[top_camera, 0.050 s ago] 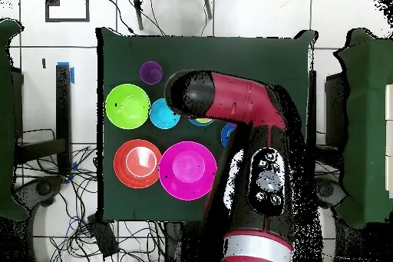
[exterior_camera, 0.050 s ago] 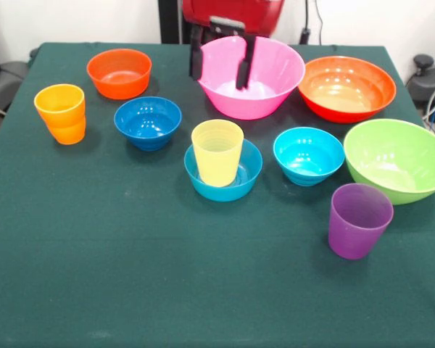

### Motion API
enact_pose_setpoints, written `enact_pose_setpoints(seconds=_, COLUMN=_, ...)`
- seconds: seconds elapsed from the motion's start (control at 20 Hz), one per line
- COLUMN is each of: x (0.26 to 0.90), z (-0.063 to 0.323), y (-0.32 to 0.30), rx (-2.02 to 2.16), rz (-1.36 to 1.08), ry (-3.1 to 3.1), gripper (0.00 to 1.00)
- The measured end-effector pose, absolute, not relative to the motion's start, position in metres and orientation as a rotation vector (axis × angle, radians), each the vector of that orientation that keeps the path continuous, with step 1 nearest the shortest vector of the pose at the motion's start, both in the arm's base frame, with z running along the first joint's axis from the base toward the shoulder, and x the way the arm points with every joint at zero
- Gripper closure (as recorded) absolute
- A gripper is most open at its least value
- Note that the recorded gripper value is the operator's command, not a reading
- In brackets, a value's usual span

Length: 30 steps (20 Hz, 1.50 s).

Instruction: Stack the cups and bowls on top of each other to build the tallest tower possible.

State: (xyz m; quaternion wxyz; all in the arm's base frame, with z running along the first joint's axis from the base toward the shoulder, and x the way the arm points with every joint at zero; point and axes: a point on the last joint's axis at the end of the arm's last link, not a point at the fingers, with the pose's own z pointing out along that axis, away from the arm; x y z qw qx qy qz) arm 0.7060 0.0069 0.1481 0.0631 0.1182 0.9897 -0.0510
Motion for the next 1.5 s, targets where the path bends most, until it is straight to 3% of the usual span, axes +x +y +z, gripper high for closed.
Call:
enact_pose_setpoints(seconds=0.45, x=0.697, z=0.090, y=0.071, rx=0.224, rz=-0.160, ry=3.059, gripper=0.00)
enact_pose_setpoints(seconds=0.95, x=0.683, z=0.035, y=0.087, rx=0.176, rz=-0.172, ry=3.089, gripper=0.00)
enact_pose_setpoints(seconds=1.5, x=0.686, z=0.044, y=0.081, rx=0.181, rz=-0.184, ry=3.051, gripper=0.00)
